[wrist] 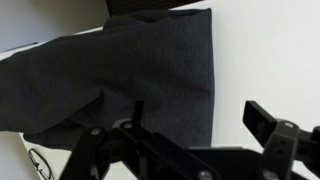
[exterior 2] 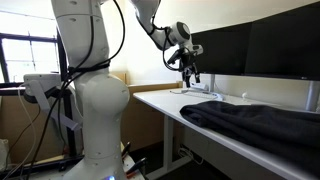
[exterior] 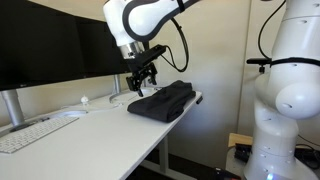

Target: Fold the pants in half twice

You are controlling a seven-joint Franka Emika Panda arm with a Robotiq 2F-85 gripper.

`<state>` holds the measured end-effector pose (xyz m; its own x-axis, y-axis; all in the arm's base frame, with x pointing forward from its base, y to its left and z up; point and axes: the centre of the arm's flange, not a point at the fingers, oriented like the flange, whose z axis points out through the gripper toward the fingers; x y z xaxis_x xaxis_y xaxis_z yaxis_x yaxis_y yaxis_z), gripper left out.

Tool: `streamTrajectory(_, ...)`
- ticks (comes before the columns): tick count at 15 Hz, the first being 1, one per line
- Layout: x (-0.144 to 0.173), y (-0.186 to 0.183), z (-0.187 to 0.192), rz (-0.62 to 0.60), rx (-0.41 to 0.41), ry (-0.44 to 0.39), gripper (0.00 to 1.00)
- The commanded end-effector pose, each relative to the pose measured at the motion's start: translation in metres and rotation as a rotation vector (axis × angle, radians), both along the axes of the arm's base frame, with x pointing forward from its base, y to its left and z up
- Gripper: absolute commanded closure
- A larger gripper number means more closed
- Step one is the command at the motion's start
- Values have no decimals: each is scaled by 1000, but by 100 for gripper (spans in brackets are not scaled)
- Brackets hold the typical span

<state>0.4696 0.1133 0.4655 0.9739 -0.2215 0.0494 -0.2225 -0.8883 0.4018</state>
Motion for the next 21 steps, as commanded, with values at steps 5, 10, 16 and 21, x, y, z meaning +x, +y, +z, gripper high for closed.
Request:
streamTrajectory(5, -25, -16, -42, -94, -4, 56, 0)
streamTrajectory(10, -32, -24, -62, -113, 10, 89, 0)
streamTrajectory(16, -29, -11, -74, -69, 7, 97, 0)
streamTrajectory(21, -20, -9, -83, -46, -8, 103, 0)
